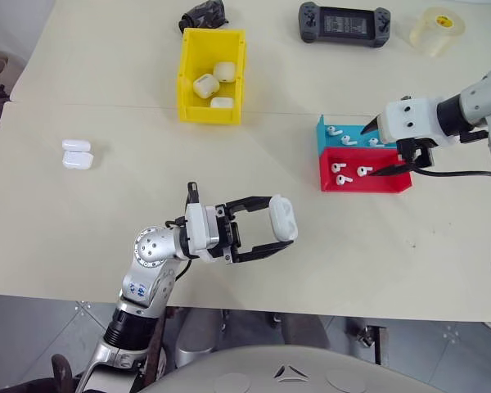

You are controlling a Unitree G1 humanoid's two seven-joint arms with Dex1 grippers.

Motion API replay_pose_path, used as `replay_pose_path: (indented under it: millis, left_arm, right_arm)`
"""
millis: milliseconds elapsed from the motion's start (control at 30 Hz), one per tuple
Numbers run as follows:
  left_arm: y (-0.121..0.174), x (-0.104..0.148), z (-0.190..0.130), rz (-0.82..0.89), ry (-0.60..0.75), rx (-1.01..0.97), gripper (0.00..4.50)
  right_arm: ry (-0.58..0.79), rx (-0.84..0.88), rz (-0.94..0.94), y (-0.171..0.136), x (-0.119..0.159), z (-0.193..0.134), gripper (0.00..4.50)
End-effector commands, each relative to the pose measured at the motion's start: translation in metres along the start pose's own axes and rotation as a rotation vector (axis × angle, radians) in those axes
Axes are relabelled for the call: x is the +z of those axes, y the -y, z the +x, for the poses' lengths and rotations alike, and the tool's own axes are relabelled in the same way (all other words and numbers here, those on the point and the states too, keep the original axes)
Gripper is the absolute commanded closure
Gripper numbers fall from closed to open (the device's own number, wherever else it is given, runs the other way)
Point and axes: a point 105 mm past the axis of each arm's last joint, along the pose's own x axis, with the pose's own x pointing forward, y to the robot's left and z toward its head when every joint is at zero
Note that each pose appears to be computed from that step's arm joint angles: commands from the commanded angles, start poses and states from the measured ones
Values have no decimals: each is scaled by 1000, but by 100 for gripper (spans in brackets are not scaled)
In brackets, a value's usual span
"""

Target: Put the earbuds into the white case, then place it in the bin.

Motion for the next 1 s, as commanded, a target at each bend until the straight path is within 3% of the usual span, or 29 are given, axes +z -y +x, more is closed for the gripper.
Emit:
replay_pose_path:
  millis: [33, 533, 633, 767, 1000]
  left_arm:
    - [1, 11, 3, 29, 39, -18, 173]
    - [1, 14, 9, 41, 56, -75, 173]
    - [1, 15, 8, 40, 55, -74, 173]
    - [1, 16, 7, 39, 54, -73, 173]
    - [2, 16, 7, 38, 49, -73, 173]
  right_arm:
    - [10, 72, 27, -17, 1, -3, 0]
    - [-57, 70, 38, -22, -18, 28, 0]
    - [-55, 73, 20, -21, -16, 32, 62]
    - [-52, 68, 3, -19, -14, 33, 189]
    - [-48, 74, -19, -15, -8, 30, 189]
